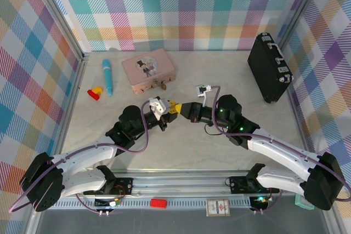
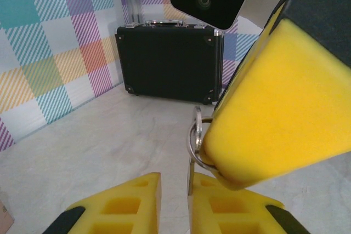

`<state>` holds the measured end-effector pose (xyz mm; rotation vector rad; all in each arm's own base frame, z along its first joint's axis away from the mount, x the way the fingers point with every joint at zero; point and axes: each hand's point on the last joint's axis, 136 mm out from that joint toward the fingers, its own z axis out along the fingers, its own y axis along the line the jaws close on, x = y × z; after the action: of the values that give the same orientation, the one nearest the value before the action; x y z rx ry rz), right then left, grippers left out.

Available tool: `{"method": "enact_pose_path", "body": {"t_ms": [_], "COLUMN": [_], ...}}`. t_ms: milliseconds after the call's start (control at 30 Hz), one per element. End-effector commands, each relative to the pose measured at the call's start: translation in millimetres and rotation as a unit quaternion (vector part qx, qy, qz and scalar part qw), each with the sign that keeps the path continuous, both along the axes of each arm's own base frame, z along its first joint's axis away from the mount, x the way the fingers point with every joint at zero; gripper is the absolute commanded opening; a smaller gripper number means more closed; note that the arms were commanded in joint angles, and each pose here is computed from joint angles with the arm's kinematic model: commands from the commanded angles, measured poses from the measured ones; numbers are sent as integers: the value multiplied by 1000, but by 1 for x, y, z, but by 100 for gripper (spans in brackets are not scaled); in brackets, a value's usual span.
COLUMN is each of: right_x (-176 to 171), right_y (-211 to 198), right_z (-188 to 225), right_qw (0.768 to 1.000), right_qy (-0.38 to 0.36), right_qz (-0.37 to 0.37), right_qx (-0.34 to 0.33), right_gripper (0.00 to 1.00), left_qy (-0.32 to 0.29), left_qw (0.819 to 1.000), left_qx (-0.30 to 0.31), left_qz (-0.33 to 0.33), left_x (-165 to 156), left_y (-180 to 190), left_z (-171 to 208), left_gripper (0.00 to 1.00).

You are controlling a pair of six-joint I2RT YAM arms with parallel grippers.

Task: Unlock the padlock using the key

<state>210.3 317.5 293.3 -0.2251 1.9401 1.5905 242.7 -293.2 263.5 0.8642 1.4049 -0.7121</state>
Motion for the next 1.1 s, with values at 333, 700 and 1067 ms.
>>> {"method": "enact_pose_path", "body": {"t_ms": [333, 700, 1067], "right_x": [-2, -2, -4], "right_y": [2, 1, -15], "right_z": [0, -5, -8], "right_qw": [1000, 1000, 999], "right_qy": [2, 8, 13], "right_qz": [5, 0, -28], "right_qx": [9, -2, -18], "right_gripper": [0, 0, 23], "left_qy": [-24, -27, -64], "left_qw": [999, 999, 992], "left_qx": [-27, -15, 90], "left_qz": [-5, 13, 54], "left_x": [-2, 3, 18], "left_y": [-1, 1, 10], "left_z": [28, 27, 17], "left_gripper": [17, 6, 0]}}
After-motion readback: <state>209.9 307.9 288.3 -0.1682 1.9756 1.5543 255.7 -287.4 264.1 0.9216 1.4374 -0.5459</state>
